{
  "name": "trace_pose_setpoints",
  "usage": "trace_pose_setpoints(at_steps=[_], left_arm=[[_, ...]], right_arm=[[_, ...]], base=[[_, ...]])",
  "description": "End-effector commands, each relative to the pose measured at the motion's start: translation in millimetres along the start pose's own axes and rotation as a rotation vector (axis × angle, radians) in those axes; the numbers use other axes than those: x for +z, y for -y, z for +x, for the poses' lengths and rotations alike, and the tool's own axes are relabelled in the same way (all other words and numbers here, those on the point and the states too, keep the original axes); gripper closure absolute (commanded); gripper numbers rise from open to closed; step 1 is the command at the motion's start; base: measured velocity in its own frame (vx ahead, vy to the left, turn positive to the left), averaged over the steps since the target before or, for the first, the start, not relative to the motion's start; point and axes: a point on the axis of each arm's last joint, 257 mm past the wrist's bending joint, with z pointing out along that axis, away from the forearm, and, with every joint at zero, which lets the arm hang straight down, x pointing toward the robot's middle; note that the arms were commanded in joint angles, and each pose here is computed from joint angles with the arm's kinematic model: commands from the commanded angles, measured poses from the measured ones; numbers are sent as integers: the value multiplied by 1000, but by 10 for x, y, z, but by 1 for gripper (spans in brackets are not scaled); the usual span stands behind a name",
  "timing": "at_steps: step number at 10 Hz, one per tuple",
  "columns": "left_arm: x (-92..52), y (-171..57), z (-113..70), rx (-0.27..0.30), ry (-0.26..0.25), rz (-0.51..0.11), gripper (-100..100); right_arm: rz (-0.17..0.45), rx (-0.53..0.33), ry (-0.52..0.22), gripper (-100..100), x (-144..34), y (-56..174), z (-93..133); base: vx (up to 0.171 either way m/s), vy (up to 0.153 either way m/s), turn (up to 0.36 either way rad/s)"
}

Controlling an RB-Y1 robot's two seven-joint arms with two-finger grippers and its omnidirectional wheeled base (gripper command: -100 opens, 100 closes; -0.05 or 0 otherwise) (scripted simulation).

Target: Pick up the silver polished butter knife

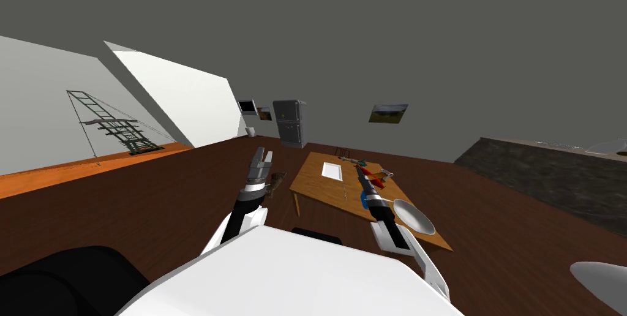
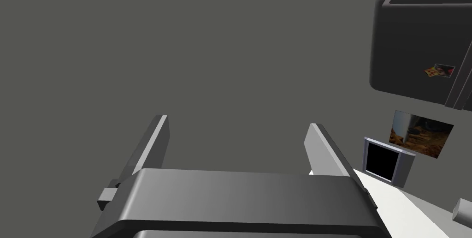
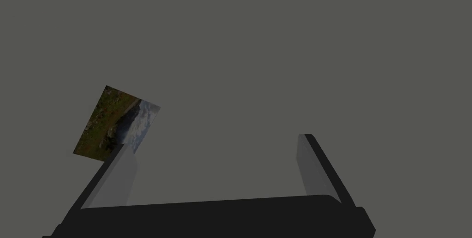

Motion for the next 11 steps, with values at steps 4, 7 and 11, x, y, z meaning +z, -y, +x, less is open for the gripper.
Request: trace_pose_setpoints(at_steps=[4,7,11], left_arm=[[0,0,0,0,0,0,0],[0,0,0,0,0,0,0],[0,0,0,0,0,0,0]], right_arm=[[158,-78,-84,-100,-14,662,268],[230,-104,-123,-100,-81,979,386],[387,-191,-209,-100,-229,1636,553]], base=[[-5,1,199],[-4,0,130],[-6,1,204]])
